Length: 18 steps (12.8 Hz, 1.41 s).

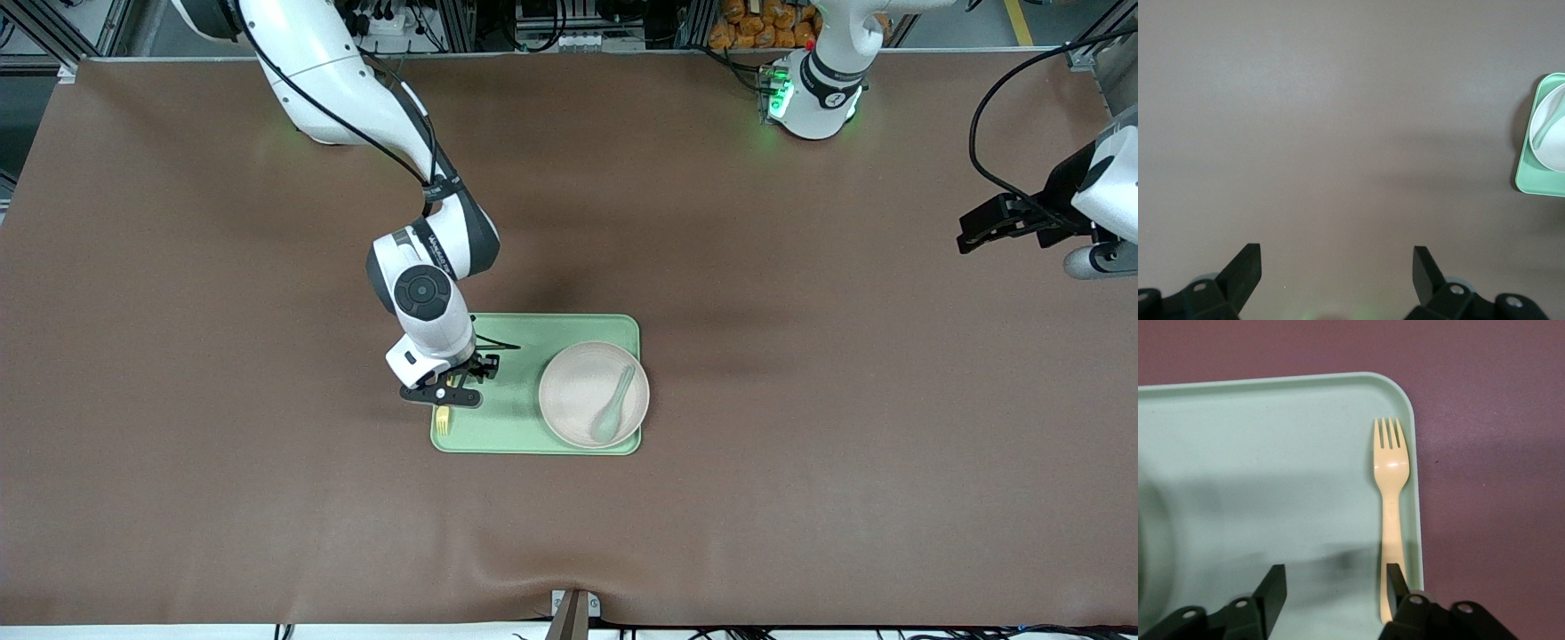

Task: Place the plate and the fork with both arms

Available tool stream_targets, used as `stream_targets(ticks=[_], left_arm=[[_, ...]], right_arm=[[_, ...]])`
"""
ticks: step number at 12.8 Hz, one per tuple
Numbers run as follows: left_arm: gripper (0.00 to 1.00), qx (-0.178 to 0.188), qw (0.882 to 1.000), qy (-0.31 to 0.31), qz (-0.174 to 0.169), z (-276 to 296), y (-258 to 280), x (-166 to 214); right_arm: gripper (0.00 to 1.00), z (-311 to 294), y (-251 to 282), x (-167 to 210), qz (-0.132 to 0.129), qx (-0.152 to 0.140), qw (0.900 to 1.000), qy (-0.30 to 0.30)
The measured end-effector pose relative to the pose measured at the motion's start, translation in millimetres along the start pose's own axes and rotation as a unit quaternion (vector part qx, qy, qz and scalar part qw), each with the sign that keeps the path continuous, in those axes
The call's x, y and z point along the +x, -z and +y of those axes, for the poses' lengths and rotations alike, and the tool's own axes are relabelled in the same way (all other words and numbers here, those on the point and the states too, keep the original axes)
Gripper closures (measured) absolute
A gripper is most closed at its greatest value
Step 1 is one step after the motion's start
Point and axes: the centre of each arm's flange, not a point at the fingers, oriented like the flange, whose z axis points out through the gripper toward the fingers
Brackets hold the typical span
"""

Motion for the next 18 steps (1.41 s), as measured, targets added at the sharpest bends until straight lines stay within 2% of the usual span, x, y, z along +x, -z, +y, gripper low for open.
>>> stream_targets(ticks=[2, 3, 8, 12, 15, 18], left_arm=[[0.0, 0.0, 1.0, 0.001, 0.0, -1, 0, 0], [0.0, 0.0, 1.0, 0.001, 0.0, -1, 0, 0], [0.0, 0.0, 1.0, 0.002, 0.002, -2, 1, 0], [0.0, -0.001, 1.0, 0.004, 0.005, -5, 5, -1], [0.0, -0.001, 1.0, 0.004, 0.005, -5, 6, -2], [0.0, -0.001, 1.0, 0.004, 0.005, -5, 6, -2]], right_arm=[[0.04, 5, 4, 6, 0.003, 0.002, 1.0, -0.003], [0.0, 11, 8, 12, 0.002, 0.001, 1.0, 0.003], [0.0, 72, 51, 55, -0.002, 0.002, 1.0, 0.024], [0.0, 111, 88, 73, 0.001, 0.008, 0.999, 0.035], [0.0, 158, 103, 88, -0.008, 0.007, 0.999, 0.047], [0.0, 196, 124, 100, 0.002, 0.012, 0.999, 0.052]])
